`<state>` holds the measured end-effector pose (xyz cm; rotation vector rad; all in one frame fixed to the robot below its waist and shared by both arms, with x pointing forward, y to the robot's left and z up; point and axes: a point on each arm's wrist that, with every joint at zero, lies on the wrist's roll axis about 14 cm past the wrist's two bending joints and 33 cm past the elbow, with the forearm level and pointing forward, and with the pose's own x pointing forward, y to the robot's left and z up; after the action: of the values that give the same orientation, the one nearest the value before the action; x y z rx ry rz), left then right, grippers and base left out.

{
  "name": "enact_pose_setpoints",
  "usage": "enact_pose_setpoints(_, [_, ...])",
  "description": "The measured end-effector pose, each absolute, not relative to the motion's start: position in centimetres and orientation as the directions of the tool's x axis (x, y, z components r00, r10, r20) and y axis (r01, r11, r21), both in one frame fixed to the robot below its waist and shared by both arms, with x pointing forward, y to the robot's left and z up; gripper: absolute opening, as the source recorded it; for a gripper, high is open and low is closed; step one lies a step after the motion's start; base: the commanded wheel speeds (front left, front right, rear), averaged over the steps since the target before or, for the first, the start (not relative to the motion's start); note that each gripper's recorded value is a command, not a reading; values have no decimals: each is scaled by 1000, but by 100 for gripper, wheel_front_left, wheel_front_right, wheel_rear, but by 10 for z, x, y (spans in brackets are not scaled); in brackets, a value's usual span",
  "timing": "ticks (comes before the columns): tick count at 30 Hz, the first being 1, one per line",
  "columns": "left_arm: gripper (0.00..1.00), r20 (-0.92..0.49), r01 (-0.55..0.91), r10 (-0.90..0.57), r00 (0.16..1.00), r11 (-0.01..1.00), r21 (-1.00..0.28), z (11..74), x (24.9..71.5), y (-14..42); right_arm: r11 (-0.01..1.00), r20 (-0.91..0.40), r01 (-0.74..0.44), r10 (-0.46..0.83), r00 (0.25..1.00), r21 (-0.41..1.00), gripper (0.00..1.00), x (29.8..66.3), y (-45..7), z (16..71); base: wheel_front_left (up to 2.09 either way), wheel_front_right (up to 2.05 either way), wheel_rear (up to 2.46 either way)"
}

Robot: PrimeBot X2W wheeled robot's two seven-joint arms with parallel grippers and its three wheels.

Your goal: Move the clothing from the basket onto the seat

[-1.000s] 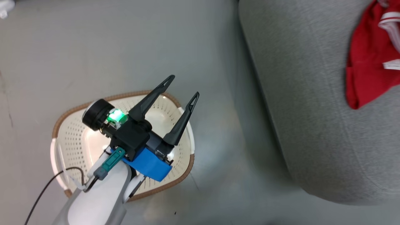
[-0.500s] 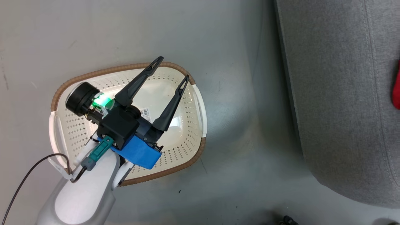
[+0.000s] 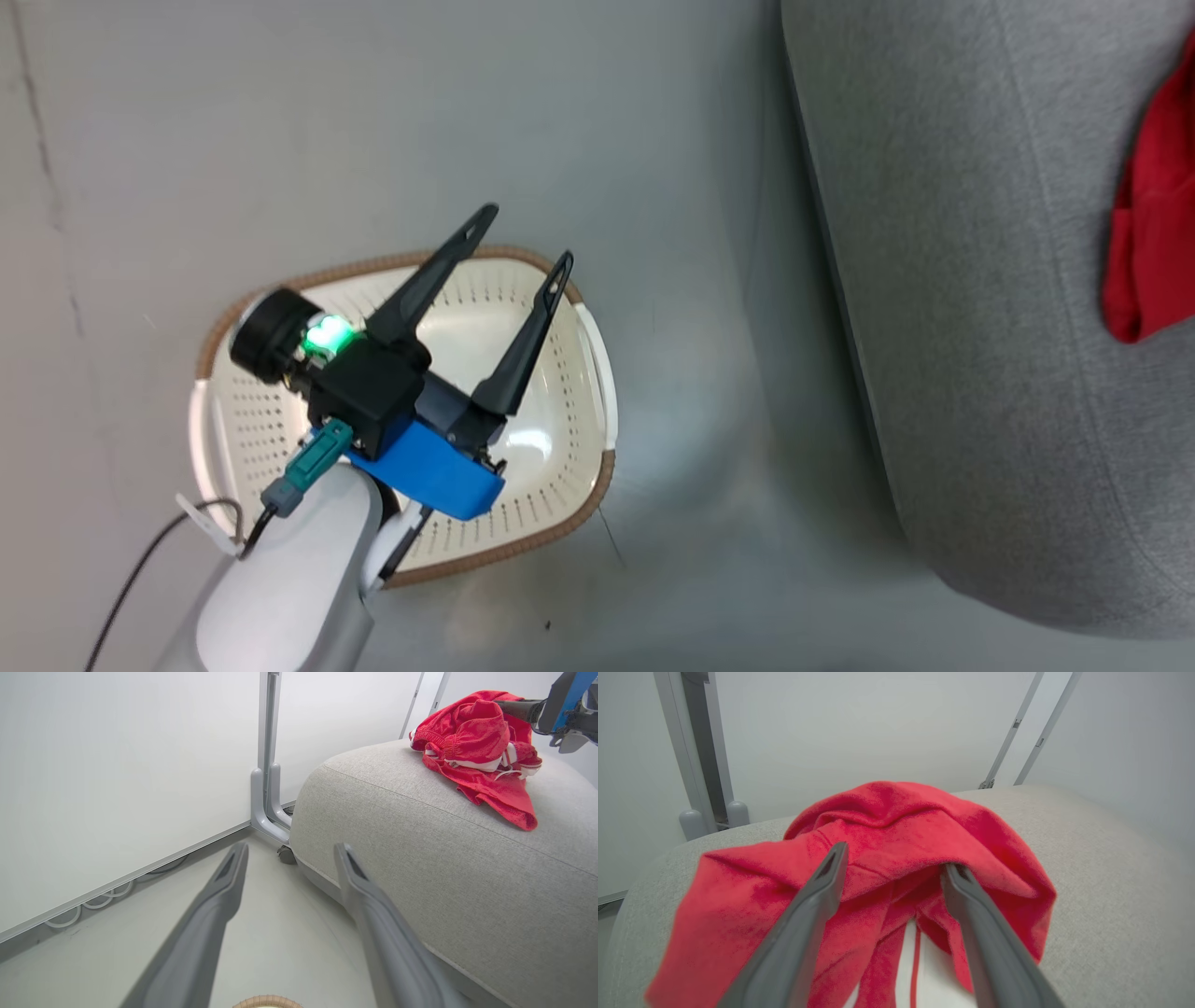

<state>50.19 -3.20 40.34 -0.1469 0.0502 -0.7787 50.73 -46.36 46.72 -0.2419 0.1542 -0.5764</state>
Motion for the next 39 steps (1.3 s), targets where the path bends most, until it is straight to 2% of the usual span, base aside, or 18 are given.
enact_pose_setpoints(12, [100,22,564,-568,822,809,-168,459,460,9,878,-28,431,-446,895,-207,100,456,-412,509,0,0,0])
enact_pose_setpoints(25, [100,52,373,-370,928,914,-156,493,411,76,969,-3,186,-189,982,-160,100,414,-296,525,0,0,0])
enact_pose_setpoints(39, [100,26,153,-151,988,975,-161,488,381,149,998,-3,-20,19,1000,-65,100,389,-201,511,0,0,0])
